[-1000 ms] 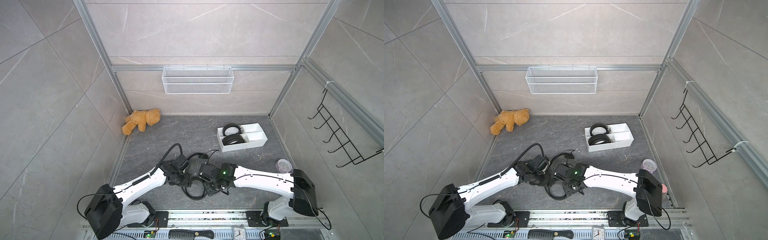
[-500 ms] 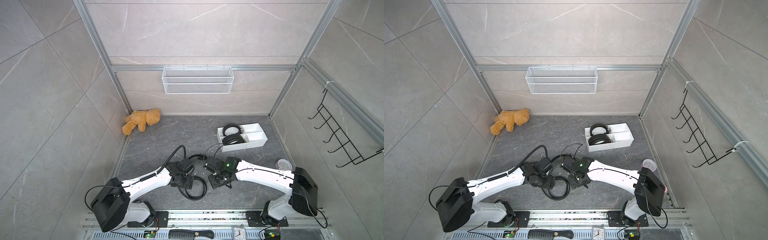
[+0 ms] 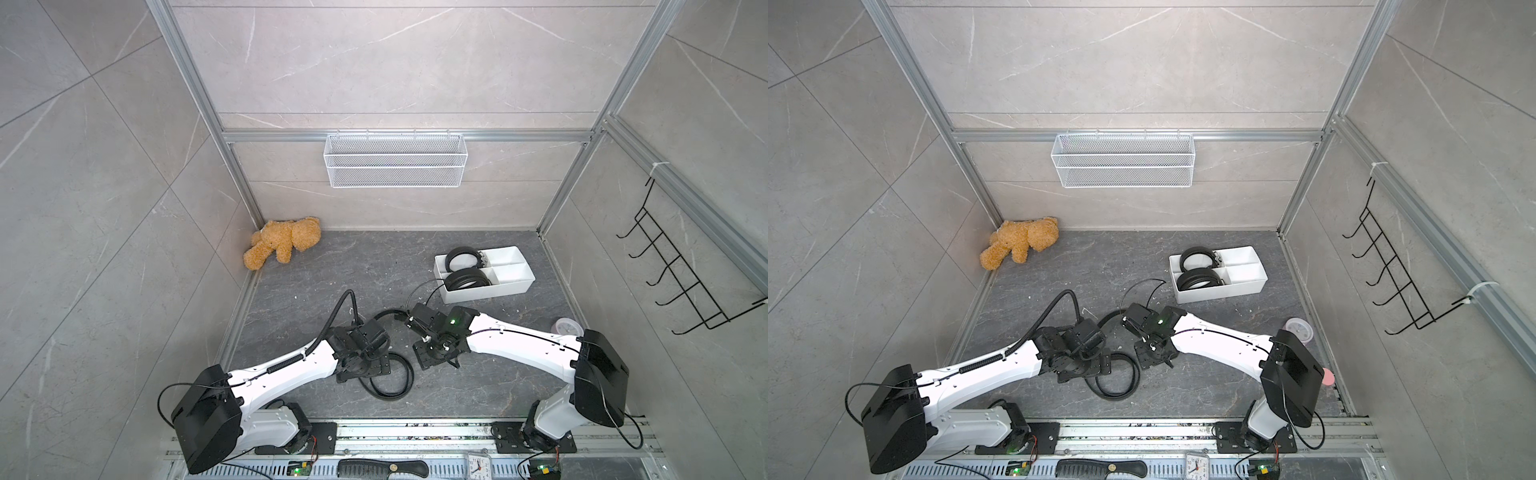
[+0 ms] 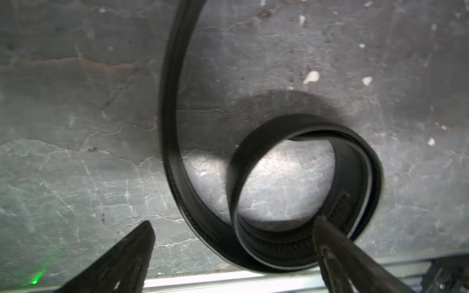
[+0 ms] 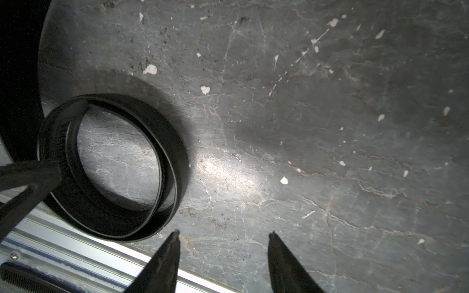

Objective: Place the belts into the storage roll
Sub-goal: Roll the belt at the center of the board.

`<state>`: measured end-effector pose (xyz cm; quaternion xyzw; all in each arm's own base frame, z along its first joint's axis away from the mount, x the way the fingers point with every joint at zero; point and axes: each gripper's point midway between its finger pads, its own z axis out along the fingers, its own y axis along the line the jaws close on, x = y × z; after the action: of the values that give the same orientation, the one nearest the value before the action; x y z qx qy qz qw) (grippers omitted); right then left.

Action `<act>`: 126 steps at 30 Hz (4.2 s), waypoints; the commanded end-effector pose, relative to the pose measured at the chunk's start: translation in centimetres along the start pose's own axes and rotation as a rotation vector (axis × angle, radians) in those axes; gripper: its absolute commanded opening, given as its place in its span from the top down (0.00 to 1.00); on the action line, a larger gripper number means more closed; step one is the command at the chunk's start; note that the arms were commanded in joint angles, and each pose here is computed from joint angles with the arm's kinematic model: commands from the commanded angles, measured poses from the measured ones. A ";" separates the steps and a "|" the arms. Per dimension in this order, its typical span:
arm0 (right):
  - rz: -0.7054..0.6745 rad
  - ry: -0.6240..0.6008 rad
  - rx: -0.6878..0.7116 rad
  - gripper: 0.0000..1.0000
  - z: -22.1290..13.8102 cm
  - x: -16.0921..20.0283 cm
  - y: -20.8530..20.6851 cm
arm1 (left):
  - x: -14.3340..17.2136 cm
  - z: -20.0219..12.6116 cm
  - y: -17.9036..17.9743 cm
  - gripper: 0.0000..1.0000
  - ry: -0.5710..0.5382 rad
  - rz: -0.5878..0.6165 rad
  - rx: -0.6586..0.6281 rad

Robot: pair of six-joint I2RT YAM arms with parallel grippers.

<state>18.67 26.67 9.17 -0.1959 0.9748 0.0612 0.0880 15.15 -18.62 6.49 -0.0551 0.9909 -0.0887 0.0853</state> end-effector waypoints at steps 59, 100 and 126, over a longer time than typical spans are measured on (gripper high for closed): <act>-0.303 0.033 0.240 1.00 7.3 -11.3 -7.2 | -4.9 8.1 5.3 0.87 0.105 0.043 -0.266; 0.016 -0.082 -0.158 0.46 3.9 -3.4 5.8 | -15.2 11.4 2.0 1.00 0.001 -0.056 -0.171; 0.090 -0.101 0.012 0.42 3.9 -4.8 2.6 | -14.0 11.5 0.7 1.00 0.016 -0.038 -0.124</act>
<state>22.14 32.91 5.44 -0.1687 0.9739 0.0875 0.1238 32.60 -17.76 1.53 -0.0726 0.9906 -0.0280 0.1122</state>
